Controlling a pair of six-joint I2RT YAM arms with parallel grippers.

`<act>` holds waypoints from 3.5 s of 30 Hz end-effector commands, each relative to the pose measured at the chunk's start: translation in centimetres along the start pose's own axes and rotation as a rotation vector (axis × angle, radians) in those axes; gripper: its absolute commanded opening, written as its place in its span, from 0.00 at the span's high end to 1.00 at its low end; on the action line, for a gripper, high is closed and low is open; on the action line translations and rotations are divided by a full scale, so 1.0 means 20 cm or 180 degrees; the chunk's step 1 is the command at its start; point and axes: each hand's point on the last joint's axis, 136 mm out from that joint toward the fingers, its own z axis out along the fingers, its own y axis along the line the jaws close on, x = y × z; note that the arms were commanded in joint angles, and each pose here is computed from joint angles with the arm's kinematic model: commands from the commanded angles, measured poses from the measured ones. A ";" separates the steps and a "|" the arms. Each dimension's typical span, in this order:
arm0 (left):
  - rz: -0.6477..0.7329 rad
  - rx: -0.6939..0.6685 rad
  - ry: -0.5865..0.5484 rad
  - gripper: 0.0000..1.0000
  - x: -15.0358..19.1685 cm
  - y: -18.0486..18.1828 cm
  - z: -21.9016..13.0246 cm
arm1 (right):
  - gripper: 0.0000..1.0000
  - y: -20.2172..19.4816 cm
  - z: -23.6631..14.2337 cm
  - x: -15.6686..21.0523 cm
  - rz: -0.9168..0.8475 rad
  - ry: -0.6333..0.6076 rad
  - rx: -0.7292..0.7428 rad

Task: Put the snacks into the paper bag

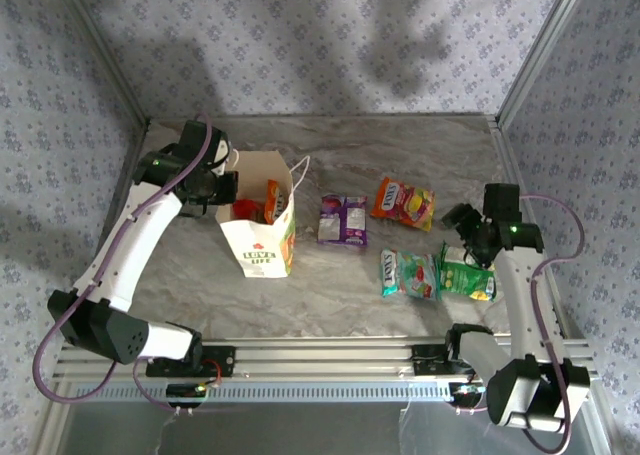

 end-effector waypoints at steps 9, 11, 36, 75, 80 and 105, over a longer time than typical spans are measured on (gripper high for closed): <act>0.0027 0.0067 0.0084 0.96 0.03 0.00 0.01 | 0.02 -0.33 0.06 0.10 0.0933 0.0114 0.0602; 0.0022 0.0072 0.0085 0.96 0.03 0.00 0.01 | 0.01 -0.35 0.07 0.11 0.0969 0.0131 0.0630; 0.0007 0.0140 0.0196 0.94 -0.01 -0.03 0.04 | 0.00 -0.54 0.29 0.19 0.1372 0.0327 0.0840; -0.0034 0.0095 0.0173 0.94 -0.01 -0.02 0.01 | 0.16 -0.37 0.56 0.27 0.0812 0.0948 0.0095; -0.0040 0.0096 0.0174 0.94 0.00 -0.02 0.01 | 0.38 -0.35 0.55 0.24 0.0704 0.0895 0.0050; -0.0011 0.0135 0.0131 0.94 0.00 -0.03 0.02 | 0.28 -0.15 0.40 0.07 0.0125 0.0714 -0.0377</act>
